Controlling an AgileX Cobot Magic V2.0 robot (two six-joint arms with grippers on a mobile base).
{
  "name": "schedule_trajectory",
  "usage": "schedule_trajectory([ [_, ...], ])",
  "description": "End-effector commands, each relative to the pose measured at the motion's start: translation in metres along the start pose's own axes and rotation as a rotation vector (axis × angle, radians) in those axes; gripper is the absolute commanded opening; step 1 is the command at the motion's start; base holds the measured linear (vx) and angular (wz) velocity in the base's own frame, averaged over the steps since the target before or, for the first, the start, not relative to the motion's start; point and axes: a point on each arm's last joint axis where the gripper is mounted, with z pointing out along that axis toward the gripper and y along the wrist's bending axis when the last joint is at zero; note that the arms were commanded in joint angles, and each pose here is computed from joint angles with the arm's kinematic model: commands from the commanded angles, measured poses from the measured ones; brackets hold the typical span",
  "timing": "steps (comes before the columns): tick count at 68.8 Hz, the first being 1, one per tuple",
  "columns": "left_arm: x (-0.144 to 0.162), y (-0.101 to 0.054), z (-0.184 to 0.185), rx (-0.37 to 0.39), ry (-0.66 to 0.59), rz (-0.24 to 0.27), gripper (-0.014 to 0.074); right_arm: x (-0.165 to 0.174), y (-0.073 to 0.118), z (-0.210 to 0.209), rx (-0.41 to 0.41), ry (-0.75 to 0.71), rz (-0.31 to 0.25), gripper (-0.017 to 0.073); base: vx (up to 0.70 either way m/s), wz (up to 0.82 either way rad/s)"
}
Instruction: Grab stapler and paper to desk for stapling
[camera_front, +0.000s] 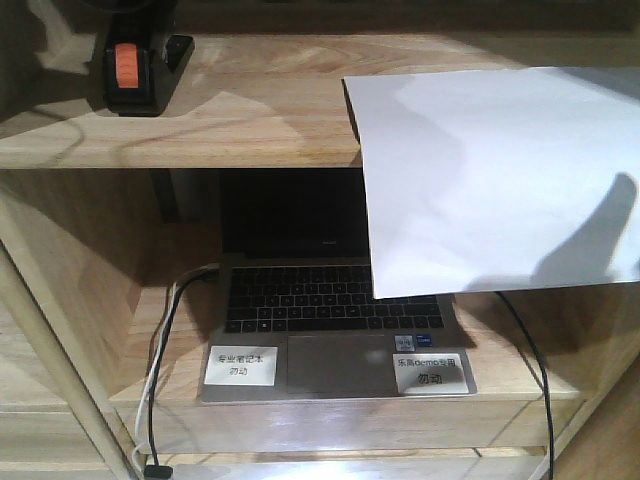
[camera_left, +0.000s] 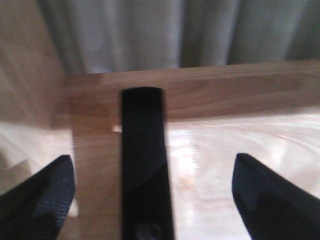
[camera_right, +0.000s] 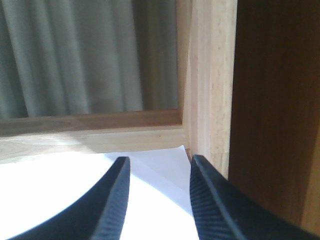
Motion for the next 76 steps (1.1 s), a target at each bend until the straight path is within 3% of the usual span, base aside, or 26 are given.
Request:
schedule_trajectory([
  [1,-0.01,0.01,-0.009,0.003,-0.059,-0.04,0.0589,-0.015,0.0,-0.001,0.007,-0.092,-0.011,0.0271,0.0,0.0],
  [32,-0.003,0.008,0.029,-0.016,0.034,-0.061,0.0589,-0.015,0.0,-0.001,0.007,-0.092,-0.011,0.0271,0.0,0.0],
  [53,-0.003,0.01,0.033,-0.016,0.047,-0.074,0.0563,-0.015,0.0,-0.001,0.007,-0.092,-0.011,0.0271,0.0,0.0],
  [65,-0.002,0.009,0.034,-0.009,0.054,-0.076,0.0424,-0.015,0.0,-0.001,0.007,-0.092,-0.011,0.0271,0.0,0.0],
  [76,-0.002,0.009,0.034,-0.008,0.055,-0.073,0.0166,-0.015,0.0,-0.001,0.007,-0.092,-0.011,0.0271,0.0,0.0],
])
